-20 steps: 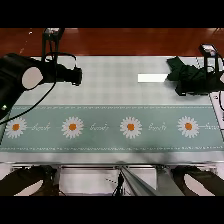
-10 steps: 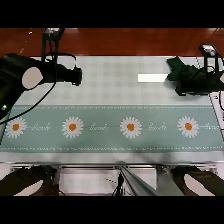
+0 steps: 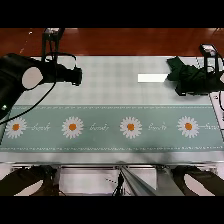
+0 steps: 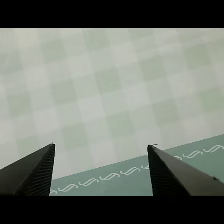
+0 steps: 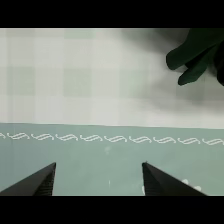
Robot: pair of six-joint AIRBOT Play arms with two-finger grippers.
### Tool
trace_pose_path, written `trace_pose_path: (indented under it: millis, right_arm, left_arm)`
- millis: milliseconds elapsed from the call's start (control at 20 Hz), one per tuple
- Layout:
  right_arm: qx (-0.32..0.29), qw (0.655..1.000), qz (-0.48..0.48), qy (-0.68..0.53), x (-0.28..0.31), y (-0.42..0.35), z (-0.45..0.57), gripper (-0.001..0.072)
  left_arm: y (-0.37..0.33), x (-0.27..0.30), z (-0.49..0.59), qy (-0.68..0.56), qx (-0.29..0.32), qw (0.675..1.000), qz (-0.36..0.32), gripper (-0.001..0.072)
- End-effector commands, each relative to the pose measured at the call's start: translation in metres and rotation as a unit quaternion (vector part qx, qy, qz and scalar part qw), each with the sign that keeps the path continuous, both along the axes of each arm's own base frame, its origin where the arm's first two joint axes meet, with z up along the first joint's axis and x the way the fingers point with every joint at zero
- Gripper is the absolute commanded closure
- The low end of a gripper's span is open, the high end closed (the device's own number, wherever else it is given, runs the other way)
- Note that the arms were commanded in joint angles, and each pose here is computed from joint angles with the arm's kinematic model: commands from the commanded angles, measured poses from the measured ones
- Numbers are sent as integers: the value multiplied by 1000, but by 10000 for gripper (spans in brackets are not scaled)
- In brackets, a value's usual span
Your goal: Fold the shirts.
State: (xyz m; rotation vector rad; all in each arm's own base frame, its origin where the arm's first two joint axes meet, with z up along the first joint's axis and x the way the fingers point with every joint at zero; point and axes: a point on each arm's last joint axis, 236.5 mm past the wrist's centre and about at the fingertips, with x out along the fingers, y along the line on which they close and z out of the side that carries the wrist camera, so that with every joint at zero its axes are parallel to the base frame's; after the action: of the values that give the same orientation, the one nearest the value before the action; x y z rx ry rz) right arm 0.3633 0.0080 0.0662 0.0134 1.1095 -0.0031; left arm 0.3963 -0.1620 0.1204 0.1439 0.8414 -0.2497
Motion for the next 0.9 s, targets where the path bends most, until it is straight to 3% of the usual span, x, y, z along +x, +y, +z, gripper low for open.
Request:
trace_pose_path:
  millis: [0,350,450,600,700,850]
  right_arm:
    - [6,1000,0,-2,1,3,1,99]
    - [11,998,0,-56,23,5,13,100]
    - [-19,993,2,-119,49,-7,30,106]
    - [-91,958,-107,-251,96,-76,70,107]
    - [-57,940,-208,-266,107,-123,54,106]
    - [8,926,-322,-196,98,-176,-17,103]
  left_arm:
    - [-1,2,1,-4,-2,1000,-1,-12]
    - [-13,18,17,-52,-25,998,-11,-12]
    - [-15,22,20,-61,-29,998,-12,-11]
    - [-16,24,19,-63,-30,997,-13,-12]
    - [-16,24,19,-63,-30,997,-13,-12]
    - [-16,24,19,-62,-30,998,-13,-11]
